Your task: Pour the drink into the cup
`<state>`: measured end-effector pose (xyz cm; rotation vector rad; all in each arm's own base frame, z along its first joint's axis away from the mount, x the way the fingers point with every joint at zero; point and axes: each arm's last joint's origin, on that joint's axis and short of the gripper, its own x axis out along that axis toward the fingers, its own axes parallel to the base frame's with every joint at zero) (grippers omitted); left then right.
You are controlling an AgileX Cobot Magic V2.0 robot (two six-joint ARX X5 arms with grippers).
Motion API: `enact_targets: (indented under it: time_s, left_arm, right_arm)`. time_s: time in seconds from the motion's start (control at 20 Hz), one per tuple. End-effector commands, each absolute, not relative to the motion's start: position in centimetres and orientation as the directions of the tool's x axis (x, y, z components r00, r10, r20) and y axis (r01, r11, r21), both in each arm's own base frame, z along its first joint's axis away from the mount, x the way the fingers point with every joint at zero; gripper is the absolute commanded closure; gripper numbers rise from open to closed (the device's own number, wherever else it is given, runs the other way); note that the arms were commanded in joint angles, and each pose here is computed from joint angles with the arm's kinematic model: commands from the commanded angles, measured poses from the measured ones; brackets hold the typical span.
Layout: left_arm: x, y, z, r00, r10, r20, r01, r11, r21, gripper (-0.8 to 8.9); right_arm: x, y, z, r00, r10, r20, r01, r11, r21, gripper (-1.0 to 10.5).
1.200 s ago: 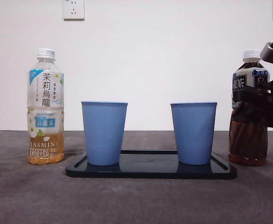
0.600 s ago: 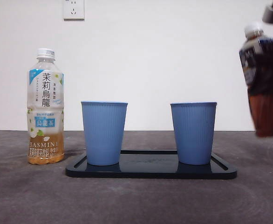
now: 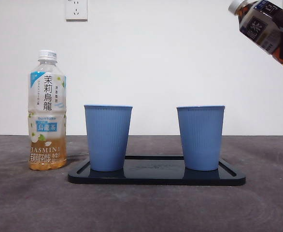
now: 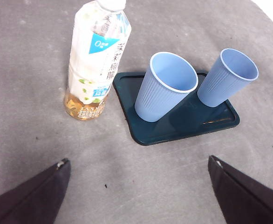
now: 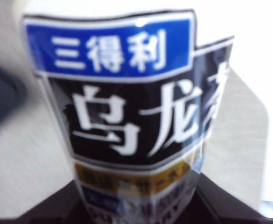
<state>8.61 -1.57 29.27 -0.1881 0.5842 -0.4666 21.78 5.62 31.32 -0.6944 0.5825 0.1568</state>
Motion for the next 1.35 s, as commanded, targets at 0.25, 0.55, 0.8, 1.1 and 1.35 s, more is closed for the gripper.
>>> enact_targets:
  time_s: [0.25, 0.55, 0.8, 1.1, 1.35]
  left_arm:
    - [8.6, -1.8, 29.9, 0.734, -0.493, -0.467, 0.406, 0.870, -0.280, 3.41]
    - [8.6, -1.9, 29.9, 0.726, -0.504, -0.467, 0.419, 0.864, -0.280, 3.41]
    - [8.5, -1.9, 29.9, 0.725, -0.506, -0.467, 0.422, 0.863, -0.280, 3.41]
    - [8.5, -2.0, 29.9, 0.723, -0.510, -0.467, 0.426, 0.860, -0.279, 3.41]
    - [8.5, -2.1, 29.9, 0.719, -0.515, -0.467, 0.432, 0.857, -0.279, 3.41]
  right_arm:
    - [22.6, 7.8, 31.2, 0.831, -0.176, -0.528, -0.379, 0.514, -0.769, 8.2]
    - [23.3, 9.3, 29.8, 0.805, -0.245, -0.541, -0.449, 0.346, -0.824, 8.4]
    - [24.0, 10.2, 28.5, 0.781, -0.305, -0.545, -0.499, 0.221, -0.838, 8.4]
    - [24.3, 10.7, 27.9, 0.772, -0.314, -0.553, -0.524, 0.178, -0.833, 8.4]
    - [24.4, 10.7, 27.7, 0.766, -0.333, -0.550, -0.528, 0.162, -0.834, 8.4]
